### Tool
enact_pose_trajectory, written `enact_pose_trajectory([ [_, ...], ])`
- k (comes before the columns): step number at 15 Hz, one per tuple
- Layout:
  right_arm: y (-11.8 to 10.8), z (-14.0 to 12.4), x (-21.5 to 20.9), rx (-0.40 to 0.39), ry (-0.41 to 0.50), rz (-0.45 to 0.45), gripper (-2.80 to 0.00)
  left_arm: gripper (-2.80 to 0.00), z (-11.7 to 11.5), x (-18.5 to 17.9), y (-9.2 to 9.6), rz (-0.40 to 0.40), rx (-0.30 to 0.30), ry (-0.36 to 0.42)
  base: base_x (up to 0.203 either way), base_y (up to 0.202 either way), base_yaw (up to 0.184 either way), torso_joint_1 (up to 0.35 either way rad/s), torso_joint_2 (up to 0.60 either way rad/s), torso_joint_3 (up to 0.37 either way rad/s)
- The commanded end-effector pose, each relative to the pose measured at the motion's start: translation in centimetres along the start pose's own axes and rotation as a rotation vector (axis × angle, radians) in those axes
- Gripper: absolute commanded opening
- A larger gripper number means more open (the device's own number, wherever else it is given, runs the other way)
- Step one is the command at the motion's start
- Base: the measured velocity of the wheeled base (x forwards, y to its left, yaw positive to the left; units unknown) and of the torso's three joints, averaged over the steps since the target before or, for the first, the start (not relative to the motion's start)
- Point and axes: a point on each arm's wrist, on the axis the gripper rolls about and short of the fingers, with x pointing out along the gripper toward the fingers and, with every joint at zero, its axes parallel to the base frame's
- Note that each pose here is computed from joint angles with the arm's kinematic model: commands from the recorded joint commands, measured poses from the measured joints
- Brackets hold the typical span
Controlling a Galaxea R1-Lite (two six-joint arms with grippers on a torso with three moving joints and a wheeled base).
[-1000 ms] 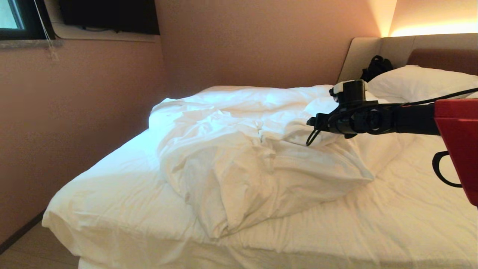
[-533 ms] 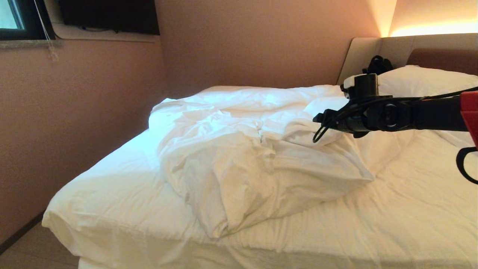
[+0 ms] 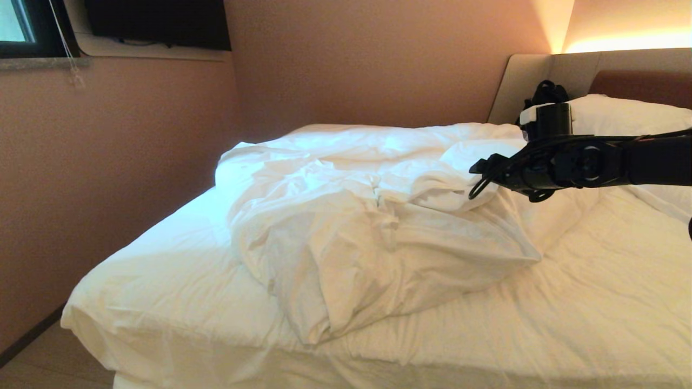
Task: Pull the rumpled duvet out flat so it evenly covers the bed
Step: Flatten the corners of the folded blanket
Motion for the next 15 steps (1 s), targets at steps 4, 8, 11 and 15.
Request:
enact_pose_trajectory([
  [4, -1.5, -0.7, 1.9, 0.112, 0.105, 0.086, 0.00, -2.80, 0.0, 0.0, 0.0, 0.000, 0.000, 0.000, 0.000, 0.000, 0.000, 0.000, 0.00, 0.000],
  [8, -2.1, -1.1, 2.8, 0.227, 0.218, 0.224, 0.00, -2.80, 0.0, 0.0, 0.0, 0.000, 0.000, 0.000, 0.000, 0.000, 0.000, 0.000, 0.00, 0.000],
  [11, -2.0, -1.1, 3.9, 0.230, 0.219, 0.235, 0.00, -2.80, 0.0, 0.0, 0.0, 0.000, 0.000, 0.000, 0.000, 0.000, 0.000, 0.000, 0.00, 0.000],
  [15, -1.9, -0.9, 4.9, 0.232, 0.242, 0.239, -2.80, -2.80, 0.0, 0.0, 0.0, 0.000, 0.000, 0.000, 0.000, 0.000, 0.000, 0.000, 0.00, 0.000],
])
